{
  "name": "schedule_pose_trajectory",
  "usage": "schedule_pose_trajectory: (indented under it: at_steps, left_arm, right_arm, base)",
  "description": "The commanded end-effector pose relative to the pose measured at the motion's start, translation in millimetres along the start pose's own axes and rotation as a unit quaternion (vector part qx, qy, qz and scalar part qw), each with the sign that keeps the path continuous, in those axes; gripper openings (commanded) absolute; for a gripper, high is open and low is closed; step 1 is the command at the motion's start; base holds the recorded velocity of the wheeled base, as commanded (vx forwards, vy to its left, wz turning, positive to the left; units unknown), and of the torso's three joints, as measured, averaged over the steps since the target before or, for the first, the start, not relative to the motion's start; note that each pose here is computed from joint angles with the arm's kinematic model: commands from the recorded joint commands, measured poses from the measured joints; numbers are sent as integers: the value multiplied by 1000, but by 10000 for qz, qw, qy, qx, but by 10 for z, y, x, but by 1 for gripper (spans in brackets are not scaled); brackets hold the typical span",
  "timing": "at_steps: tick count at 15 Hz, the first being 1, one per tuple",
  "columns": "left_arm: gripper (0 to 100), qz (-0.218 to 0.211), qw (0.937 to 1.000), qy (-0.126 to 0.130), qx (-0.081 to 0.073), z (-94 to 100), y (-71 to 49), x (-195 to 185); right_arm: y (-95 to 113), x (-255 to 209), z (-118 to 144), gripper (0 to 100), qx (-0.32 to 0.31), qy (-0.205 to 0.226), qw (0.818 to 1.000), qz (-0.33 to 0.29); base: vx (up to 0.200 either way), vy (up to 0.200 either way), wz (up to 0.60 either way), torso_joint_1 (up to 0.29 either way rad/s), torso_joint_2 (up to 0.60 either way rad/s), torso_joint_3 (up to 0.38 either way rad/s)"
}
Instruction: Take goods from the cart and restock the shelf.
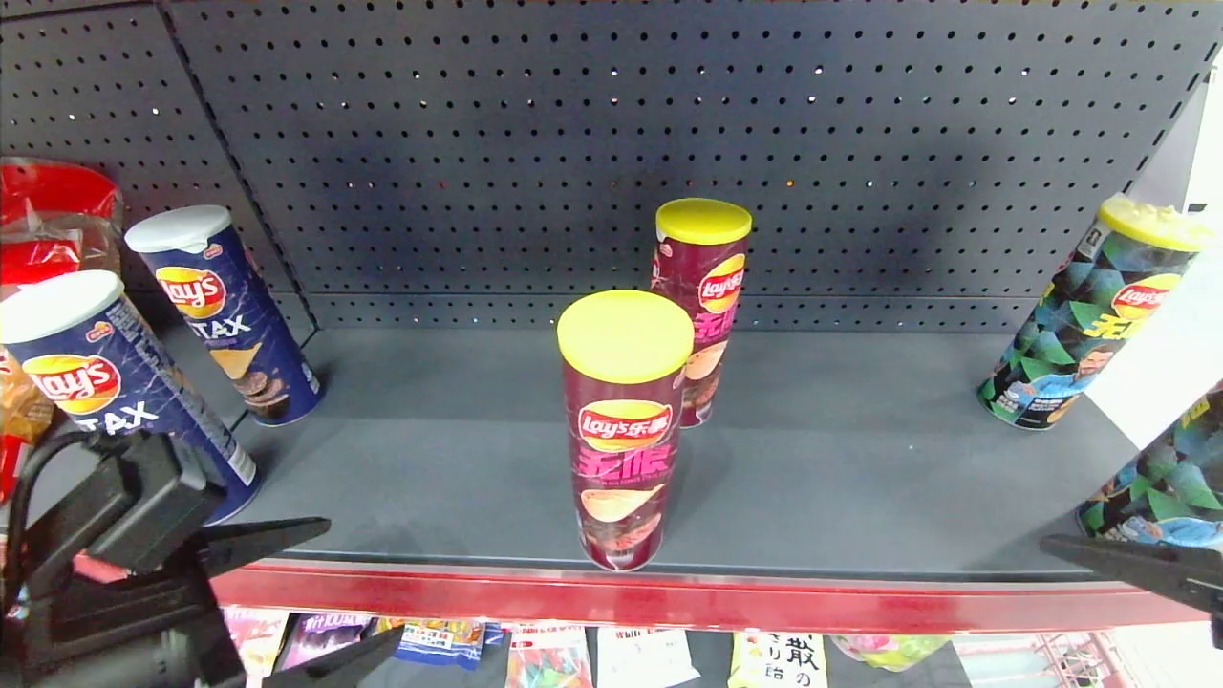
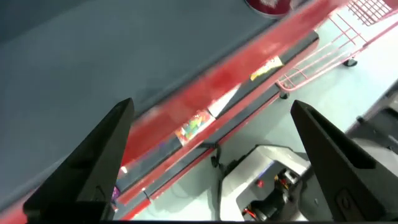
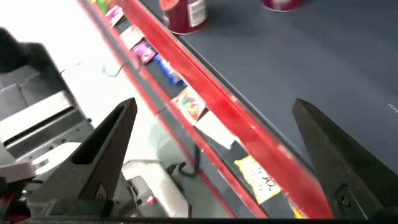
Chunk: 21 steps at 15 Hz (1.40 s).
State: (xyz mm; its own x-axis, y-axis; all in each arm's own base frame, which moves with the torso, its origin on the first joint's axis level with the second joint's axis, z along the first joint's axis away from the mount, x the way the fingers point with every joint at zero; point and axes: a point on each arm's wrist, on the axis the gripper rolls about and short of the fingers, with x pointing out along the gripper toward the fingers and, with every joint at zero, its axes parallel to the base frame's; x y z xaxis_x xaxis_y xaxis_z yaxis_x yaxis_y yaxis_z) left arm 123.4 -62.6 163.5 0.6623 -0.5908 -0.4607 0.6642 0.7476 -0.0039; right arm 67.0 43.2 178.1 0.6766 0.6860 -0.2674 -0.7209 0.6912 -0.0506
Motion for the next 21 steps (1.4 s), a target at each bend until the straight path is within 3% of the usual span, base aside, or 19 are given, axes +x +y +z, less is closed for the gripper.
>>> schedule_pose_trajectory:
  at_steps: [1,7,11,17,21]
  left_arm:
    - [100,-187,9992,359,-11,152,77,444]
    - [100,-263,9976,640,-4,268,137,814]
    - [100,-503,9959,749,109,347,60,1058]
    - [100,-568,9954,751,149,456,71,1319]
    - [100,-685,9950,694,230,485,9,1453]
  right_arm:
    - [41,-289,-8,100,-80,-641,9963,-564]
    - [51,-382,-50,100,47,-806,9920,-971]
    - [48,-394,-32,100,115,-852,9905,-1077]
    - [35,-402,26,100,166,-912,9883,-1207]
    - [29,-389,26,100,186,-877,9887,-1203]
  base:
    - [0,0,0,0,0,0]
    - [0,0,0,0,0,0]
    - [0,0,0,0,0,0]
    - [0,0,0,0,0,0]
    - [0,0,0,0,0,0]
